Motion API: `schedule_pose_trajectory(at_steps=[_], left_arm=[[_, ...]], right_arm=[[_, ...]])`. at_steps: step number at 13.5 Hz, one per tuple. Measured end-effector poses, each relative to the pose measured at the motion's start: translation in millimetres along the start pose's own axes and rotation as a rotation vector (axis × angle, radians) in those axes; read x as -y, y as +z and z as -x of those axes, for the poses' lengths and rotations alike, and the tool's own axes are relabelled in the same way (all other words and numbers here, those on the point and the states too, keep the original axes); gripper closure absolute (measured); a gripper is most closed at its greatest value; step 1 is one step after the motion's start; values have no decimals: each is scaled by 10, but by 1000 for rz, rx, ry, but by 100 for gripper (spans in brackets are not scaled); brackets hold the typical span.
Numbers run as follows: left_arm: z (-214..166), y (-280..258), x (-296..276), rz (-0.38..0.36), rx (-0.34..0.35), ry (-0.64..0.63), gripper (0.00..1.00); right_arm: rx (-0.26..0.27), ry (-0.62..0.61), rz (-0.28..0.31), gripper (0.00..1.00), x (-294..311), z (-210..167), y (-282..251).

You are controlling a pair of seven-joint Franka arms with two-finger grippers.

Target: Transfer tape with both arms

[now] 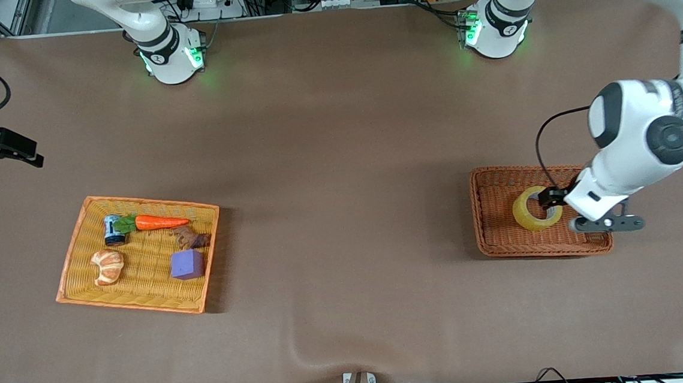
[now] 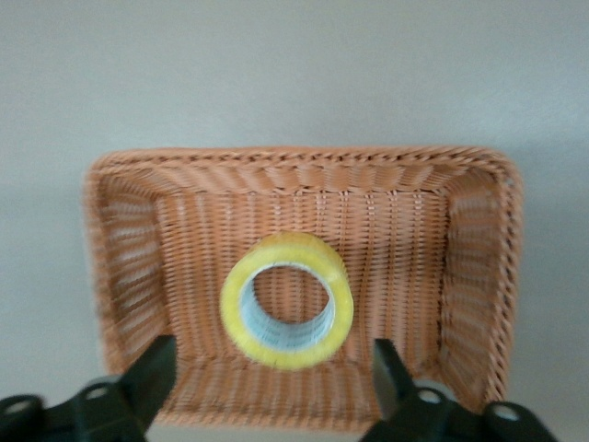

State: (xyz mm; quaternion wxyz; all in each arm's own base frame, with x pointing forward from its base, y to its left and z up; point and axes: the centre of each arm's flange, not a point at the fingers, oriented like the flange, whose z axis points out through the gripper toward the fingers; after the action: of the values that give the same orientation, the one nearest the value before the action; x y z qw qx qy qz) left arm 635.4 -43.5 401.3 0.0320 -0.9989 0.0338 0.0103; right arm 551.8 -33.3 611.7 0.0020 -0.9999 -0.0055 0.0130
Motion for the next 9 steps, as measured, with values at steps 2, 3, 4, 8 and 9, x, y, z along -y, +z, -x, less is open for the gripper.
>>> schedule_pose_trajectory(at_steps=[2, 3, 4, 8, 9], left_arm=[[-6, -706, 63, -12, 16, -14, 0], [28, -1018, 78, -15, 26, -19, 0], [70, -1276, 69, -16, 27, -19, 0], [390, -2054, -14, 5, -36, -18, 0], [488, -2174, -29, 12, -37, -19, 0]], right_arm=[[0, -4, 0, 0, 23, -2, -1], [0, -1, 0, 0, 4, 0, -2], [0, 4, 0, 0, -25, 2, -2], [-4, 9, 0, 0, -94, 6, -13], [-4, 2, 0, 0, -118, 8, -13]])
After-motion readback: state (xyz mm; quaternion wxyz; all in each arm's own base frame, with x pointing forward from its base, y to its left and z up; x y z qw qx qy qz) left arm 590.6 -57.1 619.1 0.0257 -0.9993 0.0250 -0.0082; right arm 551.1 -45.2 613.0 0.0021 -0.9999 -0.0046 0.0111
